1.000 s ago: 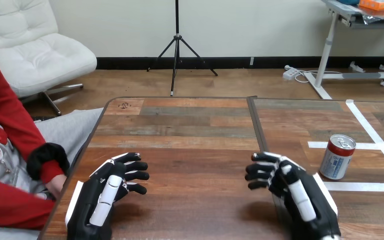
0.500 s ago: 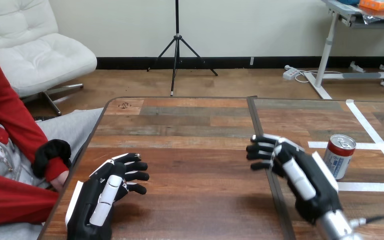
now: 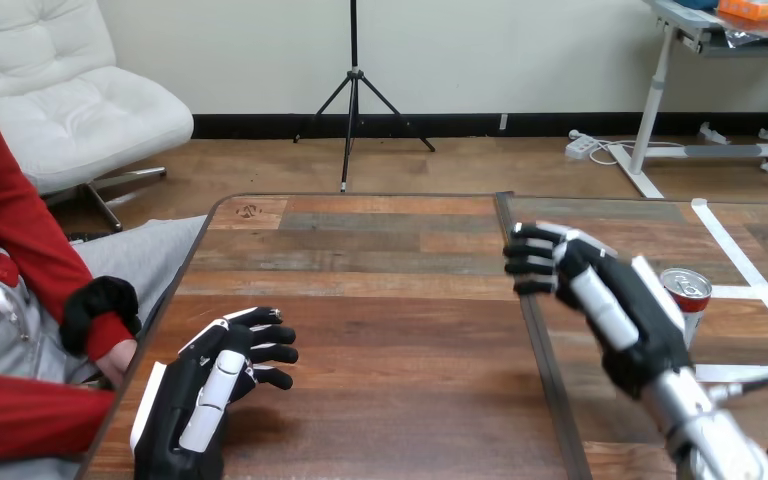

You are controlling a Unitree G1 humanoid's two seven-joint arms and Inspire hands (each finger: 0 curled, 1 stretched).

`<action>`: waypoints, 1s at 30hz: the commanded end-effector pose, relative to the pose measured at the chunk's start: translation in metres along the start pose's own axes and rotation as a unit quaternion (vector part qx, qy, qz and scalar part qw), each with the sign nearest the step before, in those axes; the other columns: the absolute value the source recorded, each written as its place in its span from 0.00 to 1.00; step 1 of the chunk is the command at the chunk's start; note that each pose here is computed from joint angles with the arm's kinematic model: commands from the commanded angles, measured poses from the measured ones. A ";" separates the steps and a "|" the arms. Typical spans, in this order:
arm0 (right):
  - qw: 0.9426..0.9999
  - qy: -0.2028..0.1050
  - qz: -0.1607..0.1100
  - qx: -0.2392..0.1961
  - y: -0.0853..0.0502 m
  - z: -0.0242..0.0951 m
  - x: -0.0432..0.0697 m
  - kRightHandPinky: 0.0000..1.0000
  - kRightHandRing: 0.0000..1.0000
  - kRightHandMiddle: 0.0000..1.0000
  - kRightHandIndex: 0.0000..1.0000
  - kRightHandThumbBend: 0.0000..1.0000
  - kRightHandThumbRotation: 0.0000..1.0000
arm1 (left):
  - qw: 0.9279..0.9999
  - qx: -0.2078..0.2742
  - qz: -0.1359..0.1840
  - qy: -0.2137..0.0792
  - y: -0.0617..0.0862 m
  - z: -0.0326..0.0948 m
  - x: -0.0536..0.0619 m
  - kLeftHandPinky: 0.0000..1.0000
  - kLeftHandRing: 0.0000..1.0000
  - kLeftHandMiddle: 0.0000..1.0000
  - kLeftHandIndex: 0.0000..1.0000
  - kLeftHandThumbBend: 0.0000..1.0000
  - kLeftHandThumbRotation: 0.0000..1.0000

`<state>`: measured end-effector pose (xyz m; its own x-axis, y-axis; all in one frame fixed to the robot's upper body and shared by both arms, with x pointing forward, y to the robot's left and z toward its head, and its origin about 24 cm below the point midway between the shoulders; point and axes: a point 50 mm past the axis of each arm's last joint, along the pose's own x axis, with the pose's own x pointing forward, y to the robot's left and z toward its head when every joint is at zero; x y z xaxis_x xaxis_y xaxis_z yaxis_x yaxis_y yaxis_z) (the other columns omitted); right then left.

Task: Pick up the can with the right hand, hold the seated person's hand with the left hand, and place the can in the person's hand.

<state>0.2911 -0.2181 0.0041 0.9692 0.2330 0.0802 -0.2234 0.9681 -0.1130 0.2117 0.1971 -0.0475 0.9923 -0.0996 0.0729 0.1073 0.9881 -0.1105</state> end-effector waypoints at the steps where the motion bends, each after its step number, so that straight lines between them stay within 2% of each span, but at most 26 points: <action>1: 0.996 -0.072 -0.012 -0.048 -0.016 0.048 0.042 0.69 0.74 0.75 0.76 0.81 0.83 | 0.999 0.011 -0.023 -0.035 -0.007 0.014 0.022 0.47 0.58 0.61 0.63 0.70 0.74; 16: 0.991 -0.081 -0.060 -0.093 -0.038 0.073 0.059 0.72 0.76 0.77 0.77 0.70 0.86 | 0.999 0.015 -0.025 -0.035 -0.007 0.014 0.021 0.47 0.59 0.61 0.63 0.69 0.75; 24: 0.987 -0.083 -0.080 -0.108 -0.050 0.086 0.065 0.77 0.81 0.81 0.81 0.72 0.88 | 0.999 0.012 -0.027 -0.036 -0.007 0.014 0.021 0.47 0.58 0.61 0.63 0.69 0.75; 30: 0.982 -0.080 -0.106 -0.131 -0.060 0.094 0.067 0.78 0.83 0.83 0.82 0.75 0.87 | 0.999 0.012 -0.028 -0.036 -0.007 0.014 0.021 0.48 0.58 0.60 0.63 0.68 0.74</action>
<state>0.3408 -0.2443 0.0662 0.9799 0.0916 0.1771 -0.0383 0.9581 -0.2840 0.2120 0.1959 -0.0473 0.9912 -0.1113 0.0716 0.1180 0.9882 -0.0981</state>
